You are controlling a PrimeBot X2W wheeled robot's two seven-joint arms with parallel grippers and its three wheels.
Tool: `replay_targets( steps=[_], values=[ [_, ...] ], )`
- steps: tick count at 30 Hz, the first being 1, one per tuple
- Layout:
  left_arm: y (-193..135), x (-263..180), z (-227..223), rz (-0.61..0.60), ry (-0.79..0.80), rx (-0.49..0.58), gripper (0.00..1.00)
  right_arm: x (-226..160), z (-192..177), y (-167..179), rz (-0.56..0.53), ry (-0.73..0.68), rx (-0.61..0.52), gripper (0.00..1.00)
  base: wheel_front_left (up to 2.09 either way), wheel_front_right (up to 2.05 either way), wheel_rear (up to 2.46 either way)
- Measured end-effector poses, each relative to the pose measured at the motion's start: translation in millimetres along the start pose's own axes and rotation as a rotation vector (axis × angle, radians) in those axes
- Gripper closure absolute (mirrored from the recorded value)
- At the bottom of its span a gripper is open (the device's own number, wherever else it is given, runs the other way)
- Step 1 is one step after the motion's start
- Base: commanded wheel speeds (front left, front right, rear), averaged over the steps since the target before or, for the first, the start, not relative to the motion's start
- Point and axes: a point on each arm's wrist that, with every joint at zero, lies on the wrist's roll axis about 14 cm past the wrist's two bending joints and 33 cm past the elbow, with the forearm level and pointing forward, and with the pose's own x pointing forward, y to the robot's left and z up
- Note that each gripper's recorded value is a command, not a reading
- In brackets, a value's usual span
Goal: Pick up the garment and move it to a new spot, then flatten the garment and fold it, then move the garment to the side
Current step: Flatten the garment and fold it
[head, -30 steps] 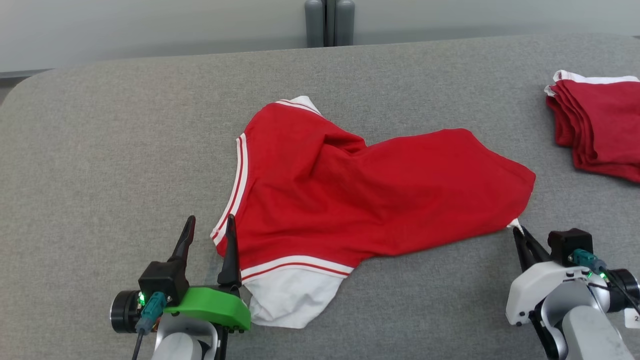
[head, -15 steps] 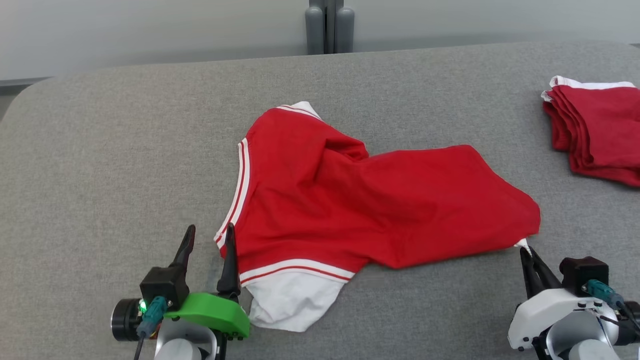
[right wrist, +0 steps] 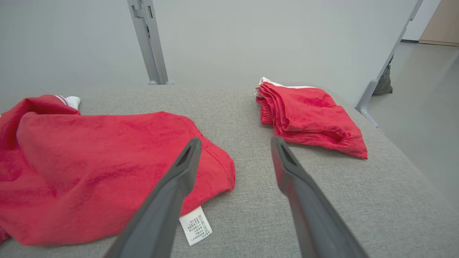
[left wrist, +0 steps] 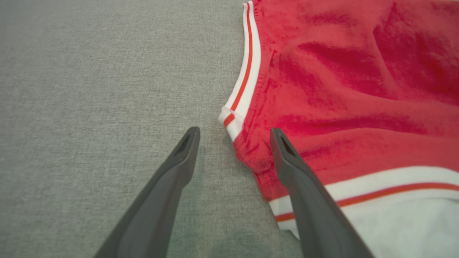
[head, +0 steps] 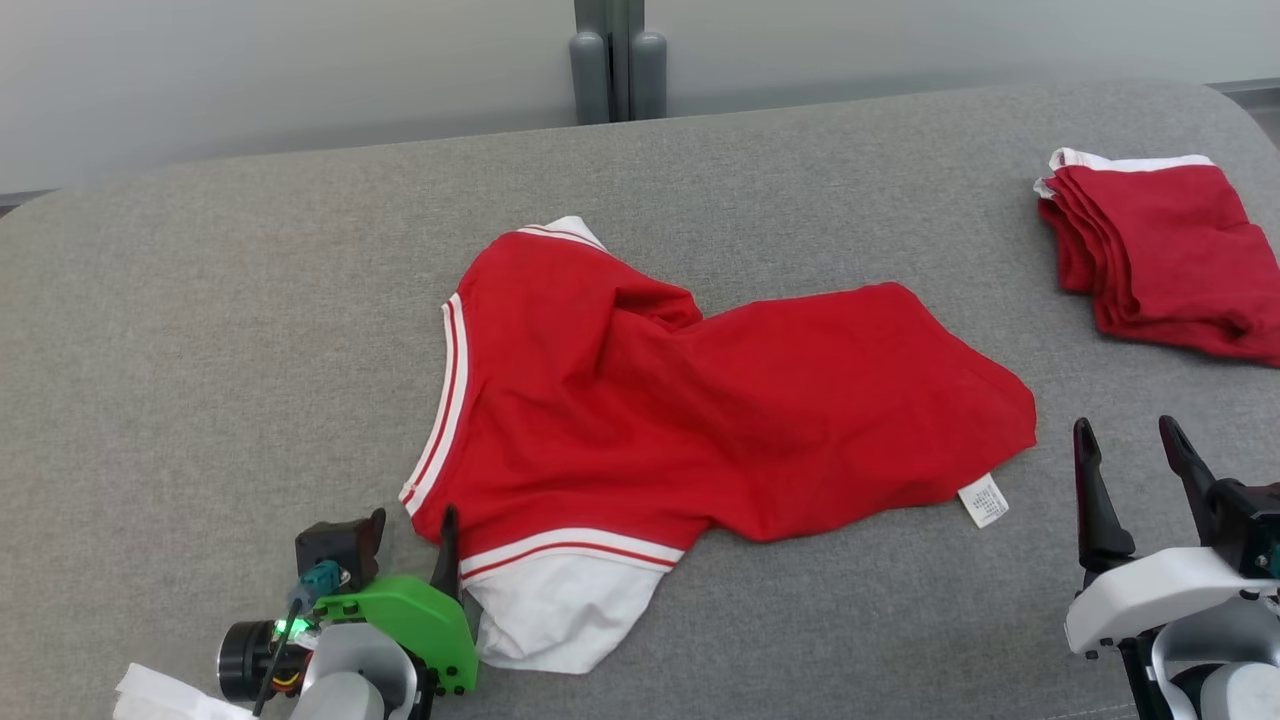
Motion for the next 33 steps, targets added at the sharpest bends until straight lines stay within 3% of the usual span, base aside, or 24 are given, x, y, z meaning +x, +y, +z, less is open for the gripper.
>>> replay_targets(
  steps=[2,3,4,5,6,15,23,33],
  values=[
    [-2,3,-4,-0.008,0.023,0.005,0.0,0,3,0,-0.001,-0.009,-0.002,0.0,0.0,0.0,0.0],
    [-4,5,-4,-0.015,0.028,0.0,0.11,-1,5,0,-0.001,-0.015,-0.003,0.0,0.0,0.0,0.0],
    [-6,6,-5,-0.022,0.036,0.0,0.45,-1,5,0,-0.001,-0.016,-0.002,0.0,0.0,0.0,0.0],
    [-7,7,-6,-0.026,0.039,0.001,0.64,-1,5,0,-0.001,-0.016,-0.001,0.0,0.0,0.0,0.0],
    [-9,8,-6,-0.031,0.042,0.0,1.0,-1,5,0,-0.002,-0.015,-0.001,0.0,0.0,0.0,0.0],
    [-21,31,49,-0.086,-0.142,0.046,1.0,3,9,-1,-0.005,-0.043,0.001,0.0,0.0,0.0,0.0],
    [-8,65,104,-0.069,-0.275,0.091,1.0,18,4,3,0.003,-0.049,0.013,0.0,0.0,0.0,0.0],
    [8,99,107,-0.047,-0.265,0.114,1.0,24,-17,-21,-0.071,-0.02,0.011,0.0,0.0,0.0,0.0]
  ],
)
